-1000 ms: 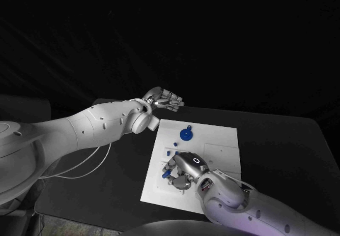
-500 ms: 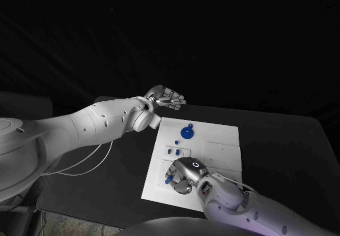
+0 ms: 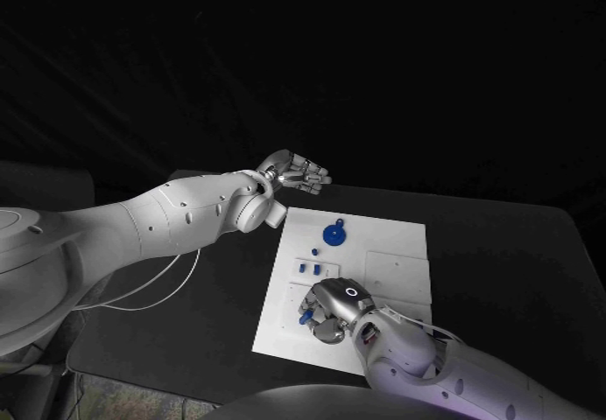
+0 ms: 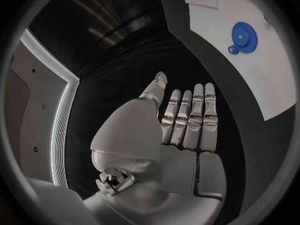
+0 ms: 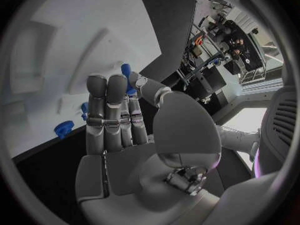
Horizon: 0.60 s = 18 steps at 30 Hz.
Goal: Assemble the parts on the task board
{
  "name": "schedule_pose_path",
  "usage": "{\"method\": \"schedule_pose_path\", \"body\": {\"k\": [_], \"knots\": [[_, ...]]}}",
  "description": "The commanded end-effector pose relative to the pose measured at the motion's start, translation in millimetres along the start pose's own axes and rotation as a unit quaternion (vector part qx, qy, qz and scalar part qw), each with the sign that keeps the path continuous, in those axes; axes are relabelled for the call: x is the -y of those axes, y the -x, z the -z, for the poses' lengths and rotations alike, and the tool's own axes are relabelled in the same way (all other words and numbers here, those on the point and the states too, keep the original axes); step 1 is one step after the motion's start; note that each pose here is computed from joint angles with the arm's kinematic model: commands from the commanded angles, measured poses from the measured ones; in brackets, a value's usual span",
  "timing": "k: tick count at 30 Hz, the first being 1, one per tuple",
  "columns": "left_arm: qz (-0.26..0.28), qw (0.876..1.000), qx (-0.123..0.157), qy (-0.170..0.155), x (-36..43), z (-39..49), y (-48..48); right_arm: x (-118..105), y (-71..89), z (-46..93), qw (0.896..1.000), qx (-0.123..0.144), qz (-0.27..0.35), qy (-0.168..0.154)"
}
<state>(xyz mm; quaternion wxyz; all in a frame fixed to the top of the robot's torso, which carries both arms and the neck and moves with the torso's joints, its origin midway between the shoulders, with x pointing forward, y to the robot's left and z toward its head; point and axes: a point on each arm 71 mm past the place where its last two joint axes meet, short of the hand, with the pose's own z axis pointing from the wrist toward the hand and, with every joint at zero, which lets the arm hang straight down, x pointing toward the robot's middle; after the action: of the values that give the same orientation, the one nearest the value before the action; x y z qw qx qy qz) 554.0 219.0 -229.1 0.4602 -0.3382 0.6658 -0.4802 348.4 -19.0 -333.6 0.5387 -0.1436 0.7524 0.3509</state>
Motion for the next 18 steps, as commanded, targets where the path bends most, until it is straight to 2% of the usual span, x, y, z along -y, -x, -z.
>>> {"method": "schedule_pose_path", "body": {"k": [1, 11, 18], "knots": [[0.005, 1.000, -0.009, -0.003, 0.8, -0.1, -1.9, 1.2, 1.1, 0.4, 1.000, 0.009, 0.015, -0.012], [0.005, 1.000, -0.010, -0.002, 0.7, -0.2, -2.3, 2.1, -0.2, -0.4, 0.999, 0.001, 0.024, -0.022], [0.006, 1.000, -0.011, -0.002, 0.9, -0.6, -3.3, 2.4, -4.7, -2.0, 0.999, -0.024, 0.030, -0.025]]}}
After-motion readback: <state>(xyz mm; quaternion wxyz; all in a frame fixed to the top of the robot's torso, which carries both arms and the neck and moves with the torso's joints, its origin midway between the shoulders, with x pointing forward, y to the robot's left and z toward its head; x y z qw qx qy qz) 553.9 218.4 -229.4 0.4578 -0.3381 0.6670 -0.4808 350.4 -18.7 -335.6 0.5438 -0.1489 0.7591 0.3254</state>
